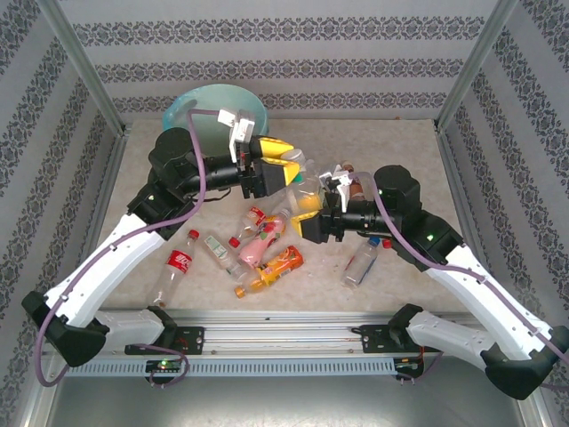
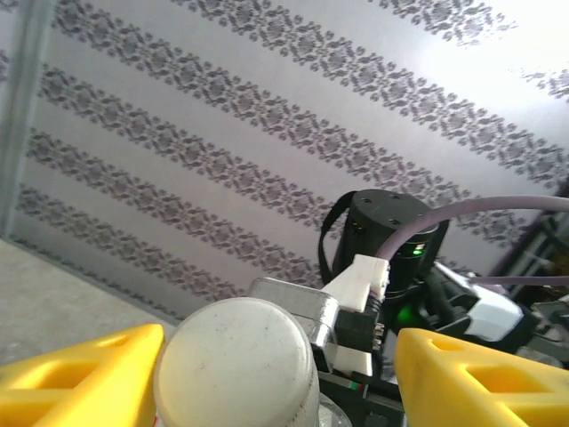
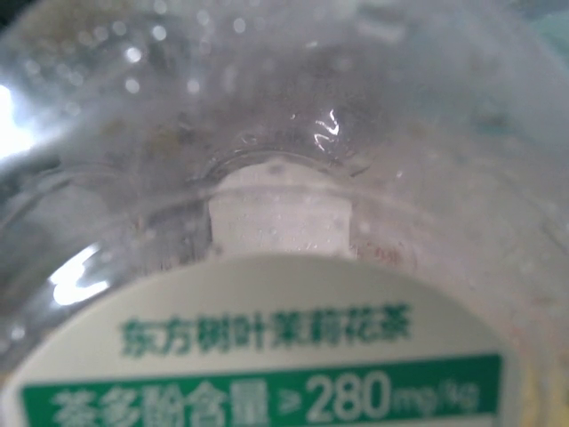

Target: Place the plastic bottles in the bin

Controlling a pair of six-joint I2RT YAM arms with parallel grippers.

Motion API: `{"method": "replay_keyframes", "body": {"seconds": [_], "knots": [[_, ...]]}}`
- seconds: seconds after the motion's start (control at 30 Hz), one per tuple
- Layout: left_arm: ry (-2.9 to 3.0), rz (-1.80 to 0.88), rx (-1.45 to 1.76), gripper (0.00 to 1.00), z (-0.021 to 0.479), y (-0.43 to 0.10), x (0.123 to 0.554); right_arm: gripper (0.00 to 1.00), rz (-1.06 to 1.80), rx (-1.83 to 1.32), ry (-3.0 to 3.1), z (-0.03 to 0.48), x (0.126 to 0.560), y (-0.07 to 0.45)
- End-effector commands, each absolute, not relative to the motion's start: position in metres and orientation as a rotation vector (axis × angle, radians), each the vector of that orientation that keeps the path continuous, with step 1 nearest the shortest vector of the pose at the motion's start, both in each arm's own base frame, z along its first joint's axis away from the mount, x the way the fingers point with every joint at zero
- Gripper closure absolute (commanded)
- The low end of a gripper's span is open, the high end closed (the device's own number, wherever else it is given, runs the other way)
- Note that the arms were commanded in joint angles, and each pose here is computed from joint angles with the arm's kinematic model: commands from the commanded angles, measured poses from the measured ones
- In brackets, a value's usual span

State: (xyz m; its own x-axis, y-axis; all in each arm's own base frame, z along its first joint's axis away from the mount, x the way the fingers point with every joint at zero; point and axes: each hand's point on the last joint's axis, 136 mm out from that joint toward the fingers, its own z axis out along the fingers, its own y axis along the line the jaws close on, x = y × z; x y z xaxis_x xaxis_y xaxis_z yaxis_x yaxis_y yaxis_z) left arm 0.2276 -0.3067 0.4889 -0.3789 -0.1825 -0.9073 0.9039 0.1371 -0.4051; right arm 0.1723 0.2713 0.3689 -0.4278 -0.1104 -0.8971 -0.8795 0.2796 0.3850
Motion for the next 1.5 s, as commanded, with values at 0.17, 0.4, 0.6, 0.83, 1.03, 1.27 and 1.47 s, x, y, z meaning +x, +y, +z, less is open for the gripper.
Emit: {"method": "replay_keyframes", "body": {"seconds": [0.17,0.4,0.6,0.83,1.03,1.27,1.47], "knots": [[1.364,-1.507,0.826,0.39,0.503,-0.307,0.209,0.56,1.26,-0.947,1.645,0.396,0.156,0.273],[1.387,-1.525,0.829,0.47,0.497,-0.311,0.211,0.56,1.293,-0.976,1.634,0.399,0.149,0.276],[1.384,-1.529,0.821,0.49,0.495,-0.31,0.211,0.56,1.311,-0.995,1.641,0.397,0.147,0.281],[1.359,-1.529,0.824,0.66,0.498,-0.309,0.209,0.56,1.307,-0.999,1.643,0.395,0.147,0.283],[1.356,-1.491,0.797,0.89,0.497,-0.305,0.211,0.45,1.262,-0.954,1.649,0.397,0.152,0.278],[1.354,-1.316,0.69,1.0,0.506,-0.284,0.22,0.05,1.072,-0.78,1.633,0.41,0.176,0.256],[1.371,-1.065,0.553,1.0,0.524,-0.249,0.236,0.02,0.938,-0.656,1.55,0.434,0.186,0.23]]}}
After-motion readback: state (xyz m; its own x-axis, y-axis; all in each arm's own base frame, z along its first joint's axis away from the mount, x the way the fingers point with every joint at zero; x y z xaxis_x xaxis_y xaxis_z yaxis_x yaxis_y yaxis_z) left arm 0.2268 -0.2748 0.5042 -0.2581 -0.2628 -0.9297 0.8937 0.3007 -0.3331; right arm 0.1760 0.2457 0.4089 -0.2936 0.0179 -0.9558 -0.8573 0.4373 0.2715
